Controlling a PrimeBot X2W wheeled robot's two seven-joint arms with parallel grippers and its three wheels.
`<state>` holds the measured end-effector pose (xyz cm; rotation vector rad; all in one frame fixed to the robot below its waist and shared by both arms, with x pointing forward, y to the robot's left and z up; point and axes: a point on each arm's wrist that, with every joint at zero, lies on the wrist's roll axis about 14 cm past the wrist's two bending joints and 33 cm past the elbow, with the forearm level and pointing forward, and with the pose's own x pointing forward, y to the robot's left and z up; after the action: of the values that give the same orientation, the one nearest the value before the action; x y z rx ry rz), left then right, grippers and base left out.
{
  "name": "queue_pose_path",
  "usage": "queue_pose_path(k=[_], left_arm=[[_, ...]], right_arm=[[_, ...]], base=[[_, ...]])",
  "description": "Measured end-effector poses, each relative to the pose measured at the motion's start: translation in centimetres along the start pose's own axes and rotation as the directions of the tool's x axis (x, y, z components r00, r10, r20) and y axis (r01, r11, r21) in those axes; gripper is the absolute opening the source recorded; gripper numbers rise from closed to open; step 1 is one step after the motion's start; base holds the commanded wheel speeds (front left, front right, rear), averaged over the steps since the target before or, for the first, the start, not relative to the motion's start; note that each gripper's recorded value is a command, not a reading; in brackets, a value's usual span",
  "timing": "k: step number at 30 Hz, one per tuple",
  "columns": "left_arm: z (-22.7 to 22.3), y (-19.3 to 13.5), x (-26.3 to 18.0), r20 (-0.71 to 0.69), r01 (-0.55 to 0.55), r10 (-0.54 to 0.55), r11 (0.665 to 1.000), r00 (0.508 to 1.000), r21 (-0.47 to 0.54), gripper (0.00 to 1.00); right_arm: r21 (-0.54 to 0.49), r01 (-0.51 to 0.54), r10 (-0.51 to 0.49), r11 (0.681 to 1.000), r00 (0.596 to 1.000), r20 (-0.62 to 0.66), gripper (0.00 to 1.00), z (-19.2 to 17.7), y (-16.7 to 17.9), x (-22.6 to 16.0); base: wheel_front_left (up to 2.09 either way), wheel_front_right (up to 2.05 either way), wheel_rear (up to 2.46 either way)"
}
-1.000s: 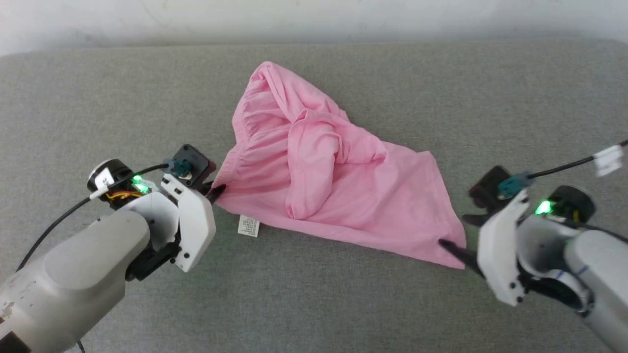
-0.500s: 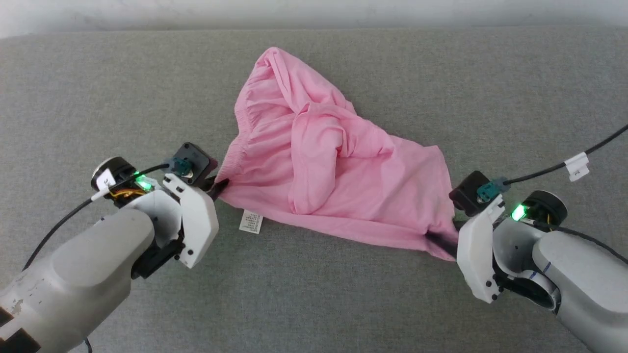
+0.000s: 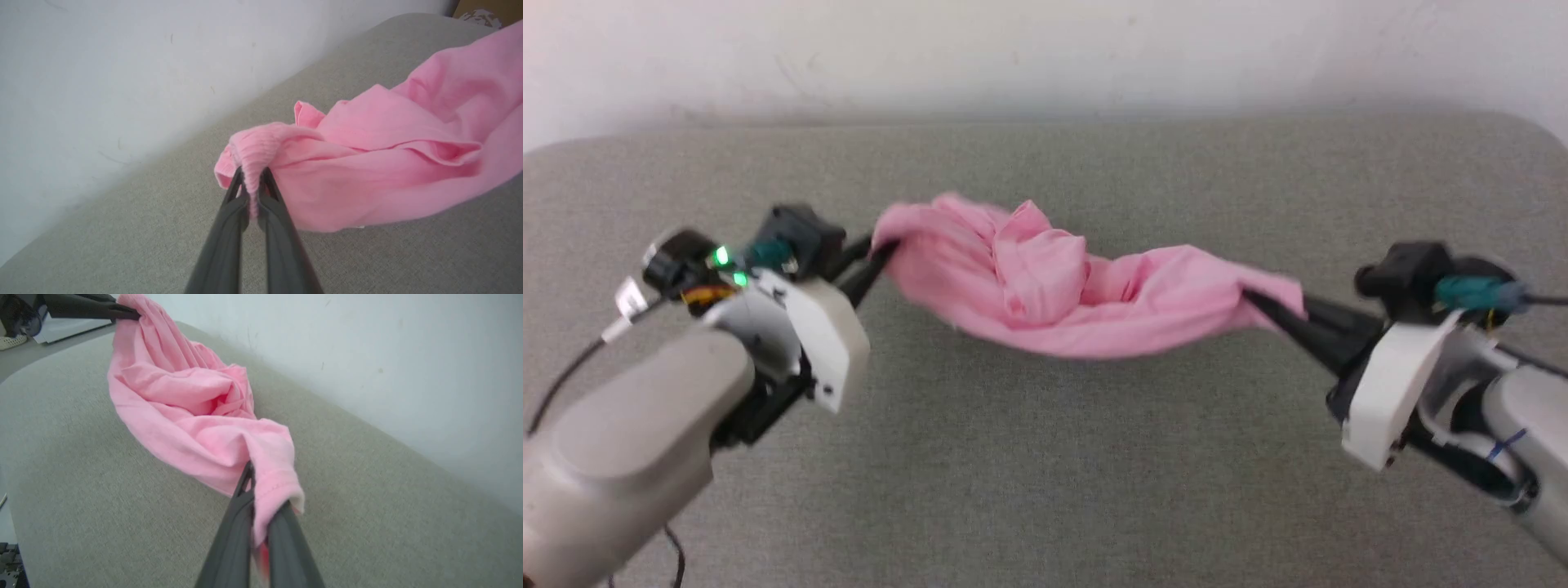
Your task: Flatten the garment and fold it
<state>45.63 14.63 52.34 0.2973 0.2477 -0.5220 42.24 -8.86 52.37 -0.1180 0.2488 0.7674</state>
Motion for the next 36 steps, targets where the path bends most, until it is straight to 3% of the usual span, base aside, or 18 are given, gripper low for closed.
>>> queue_pose_path(k=[4, 9, 19, 28, 36], left_arm=[[7.4, 1.5, -0.9, 0.169, -0.041, 0.032, 0.998, 0.985, 0.048, 0.00], [14.4, 3.4, -1.5, 0.299, -0.089, 0.059, 0.992, 0.952, 0.090, 0.00], [22.9, 7.8, 1.0, 0.449, -0.200, 0.134, 0.974, 0.884, 0.103, 0.00], [26.0, 12.5, 6.0, 0.517, -0.262, 0.218, 0.965, 0.828, 0.012, 0.00], [21.8, 15.5, 11.9, 0.499, -0.285, 0.262, 0.958, 0.826, -0.030, 0.00]], right_arm=[[-0.047, 0.040, -0.031, 0.998, 0.984, 0.177, 0.00, 6.6, -1.0, -1.1], [-0.080, 0.124, -0.088, 0.989, 0.932, 0.352, 0.00, 13.8, -3.5, -2.1], [-0.104, 0.282, -0.193, 0.954, 0.840, 0.506, 0.00, 22.7, -9.7, -0.6], [-0.126, 0.393, -0.269, 0.911, 0.797, 0.541, 0.00, 26.4, -15.8, 3.0], [-0.155, 0.422, -0.294, 0.893, 0.809, 0.510, 0.00, 24.7, -19.8, 7.8]], base=[[0.00, 0.00, 0.00], [0.00, 0.00, 0.00], [0.00, 0.00, 0.00], [0.00, 0.00, 0.00], [0.00, 0.00, 0.00]])
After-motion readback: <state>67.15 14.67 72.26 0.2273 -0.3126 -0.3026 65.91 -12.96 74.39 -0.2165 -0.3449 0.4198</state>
